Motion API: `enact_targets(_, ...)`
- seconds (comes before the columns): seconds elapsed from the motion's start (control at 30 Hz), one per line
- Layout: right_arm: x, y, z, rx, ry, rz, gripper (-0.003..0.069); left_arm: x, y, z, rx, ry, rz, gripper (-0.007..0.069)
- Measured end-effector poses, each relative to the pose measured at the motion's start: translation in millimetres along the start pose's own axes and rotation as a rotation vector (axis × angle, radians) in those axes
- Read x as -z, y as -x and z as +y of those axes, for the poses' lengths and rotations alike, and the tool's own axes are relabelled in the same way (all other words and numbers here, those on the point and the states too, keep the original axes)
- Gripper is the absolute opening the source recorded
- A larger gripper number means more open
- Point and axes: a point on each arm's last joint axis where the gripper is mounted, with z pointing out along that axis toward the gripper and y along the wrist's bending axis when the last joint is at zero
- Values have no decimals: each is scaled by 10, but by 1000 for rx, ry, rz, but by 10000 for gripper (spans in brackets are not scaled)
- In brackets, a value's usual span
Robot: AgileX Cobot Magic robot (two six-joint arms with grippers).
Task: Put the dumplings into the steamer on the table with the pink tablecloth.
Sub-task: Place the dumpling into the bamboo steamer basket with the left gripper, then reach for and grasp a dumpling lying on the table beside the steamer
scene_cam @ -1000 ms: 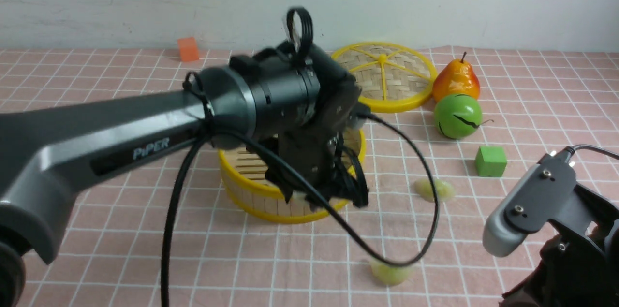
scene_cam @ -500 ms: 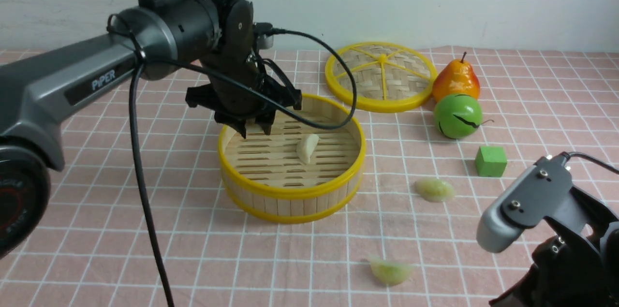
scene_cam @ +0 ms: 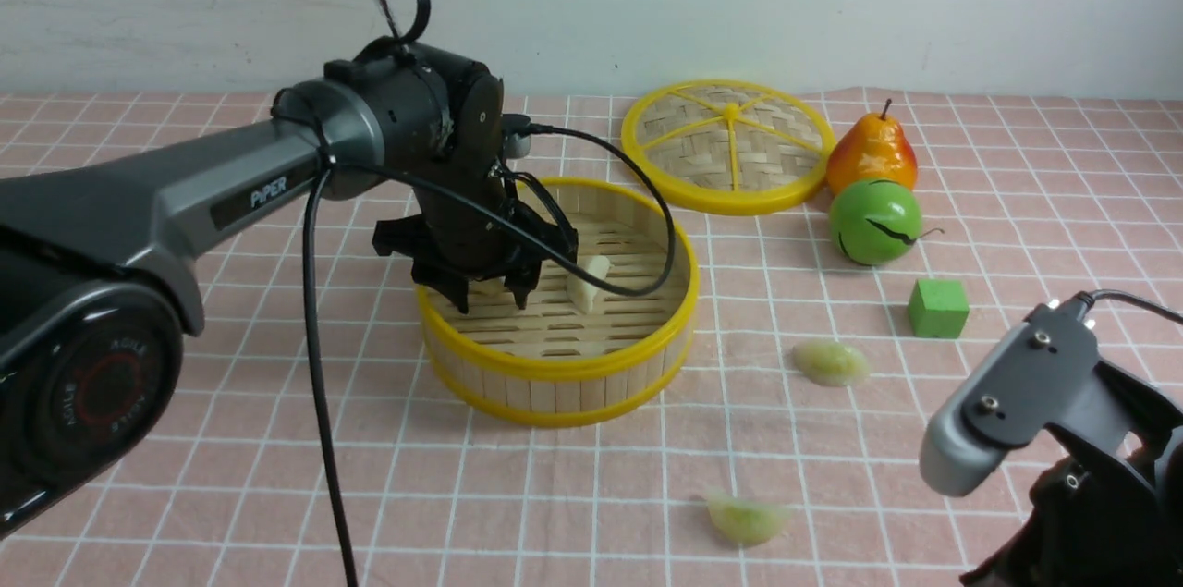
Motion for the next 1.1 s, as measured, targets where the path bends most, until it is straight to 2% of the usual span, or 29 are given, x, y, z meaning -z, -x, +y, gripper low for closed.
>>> enact_targets(0.13,91,185,-53,28,-43,16,176,490,152,-18,9,-19,-57,426)
enact_targets(0.27,127,528,-122,71,-77,-8,227,1347,221,-33,-2,-111,-176,393)
enact_targets(0.3,125,547,-128,76,-81,-8,232,1398,219,-33,-5,-116,-183,386)
enact_targets(0.4,-52,842,-204,155,-84,10,320,2174,76,20,-48,-192,-280,292)
enact_targets(0.47,-139,929,-228,191,-81,13,365,2462,-15,55,-62,-215,-327,248)
enact_targets(0.5,-313,1007,-254,222,-62,30,417,2728,-146,113,-78,-227,-368,176)
enact_targets(0.53,-311,1012,-253,227,-61,25,423,2760,-164,121,-80,-229,-374,168)
enact_targets(0.57,-481,1054,-272,264,-41,41,470,2983,-316,189,-87,-236,-411,104)
enact_targets(0.7,-901,1089,-308,369,23,97,547,3356,-733,366,-90,-245,-497,-14)
enact_targets(0.9,-1298,1092,-348,430,67,125,560,3322,-1152,529,-97,-207,-465,-14)
enact_targets(0.97,-1466,1090,-372,421,71,128,558,3190,-1338,589,-101,-180,-391,-14)
enact_targets(1.03,-1571,1079,-388,412,74,137,538,3092,-1483,631,-103,-167,-344,-14)
enact_targets(1.1,-1656,1057,-398,407,80,155,486,3032,-1635,679,-104,-159,-319,-14)
